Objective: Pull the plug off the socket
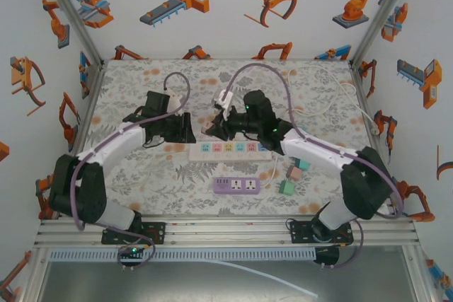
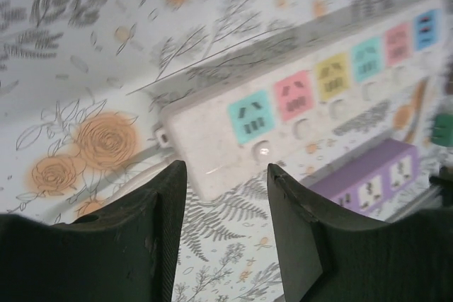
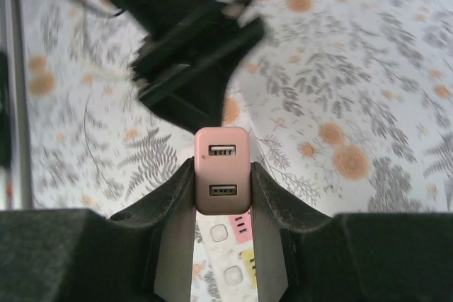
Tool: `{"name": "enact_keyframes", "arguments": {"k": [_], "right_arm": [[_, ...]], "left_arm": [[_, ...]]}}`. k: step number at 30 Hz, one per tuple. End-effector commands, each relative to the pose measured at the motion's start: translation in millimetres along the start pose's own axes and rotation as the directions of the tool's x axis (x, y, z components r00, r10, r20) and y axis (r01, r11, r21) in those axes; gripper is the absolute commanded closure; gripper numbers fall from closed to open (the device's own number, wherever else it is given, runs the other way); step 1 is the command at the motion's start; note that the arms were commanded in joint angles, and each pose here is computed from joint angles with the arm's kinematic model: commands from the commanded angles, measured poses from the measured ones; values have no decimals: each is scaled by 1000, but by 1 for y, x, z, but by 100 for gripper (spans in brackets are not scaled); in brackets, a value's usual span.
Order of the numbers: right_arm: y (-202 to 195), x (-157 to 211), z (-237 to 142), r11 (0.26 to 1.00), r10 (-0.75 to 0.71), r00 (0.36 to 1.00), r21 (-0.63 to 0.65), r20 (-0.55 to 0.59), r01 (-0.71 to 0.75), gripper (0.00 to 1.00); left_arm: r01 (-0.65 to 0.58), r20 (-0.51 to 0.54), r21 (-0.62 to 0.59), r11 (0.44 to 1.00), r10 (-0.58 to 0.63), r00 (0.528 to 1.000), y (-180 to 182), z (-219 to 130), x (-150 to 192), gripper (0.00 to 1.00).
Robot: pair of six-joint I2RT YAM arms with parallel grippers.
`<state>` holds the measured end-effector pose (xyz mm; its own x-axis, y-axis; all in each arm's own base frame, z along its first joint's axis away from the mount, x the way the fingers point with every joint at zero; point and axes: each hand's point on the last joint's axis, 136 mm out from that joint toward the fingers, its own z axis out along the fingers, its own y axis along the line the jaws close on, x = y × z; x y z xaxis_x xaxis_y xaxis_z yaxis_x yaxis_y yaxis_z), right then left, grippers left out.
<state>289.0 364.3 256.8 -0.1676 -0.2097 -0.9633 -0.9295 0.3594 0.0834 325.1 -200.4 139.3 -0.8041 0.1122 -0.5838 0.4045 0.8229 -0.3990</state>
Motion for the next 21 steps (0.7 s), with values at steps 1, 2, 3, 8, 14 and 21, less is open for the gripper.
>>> {"name": "enact_keyframes", "arguments": {"k": [1, 2, 3, 8, 14, 21], "right_arm": [[-35, -13, -37, 913, 340, 935, 204, 100, -353, 90], [-41, -9, -48, 875, 397, 911, 253, 113, -413, 90], [-46, -5, -62, 825, 456, 879, 306, 136, -475, 90], [-54, 44, -127, 516, 679, 682, 485, 270, -706, 91], [-36, 113, -184, 233, 782, 483, 536, 393, -812, 91], [-34, 169, -228, 78, 753, 435, 589, 494, -804, 90]], "left_arm": [[-148, 157, 159, 976, 123, 980, -42, -32, -21, 50], [-182, 195, 183, 966, 146, 970, -50, -41, -24, 50], [-227, 239, 209, 951, 175, 955, -61, -51, -25, 50], [-464, 384, 293, 836, 342, 858, -110, -89, -10, 42], [-690, 466, 345, 636, 522, 714, -149, -111, 30, 26], [-740, 488, 347, 576, 563, 667, -158, -113, 37, 6]]}}
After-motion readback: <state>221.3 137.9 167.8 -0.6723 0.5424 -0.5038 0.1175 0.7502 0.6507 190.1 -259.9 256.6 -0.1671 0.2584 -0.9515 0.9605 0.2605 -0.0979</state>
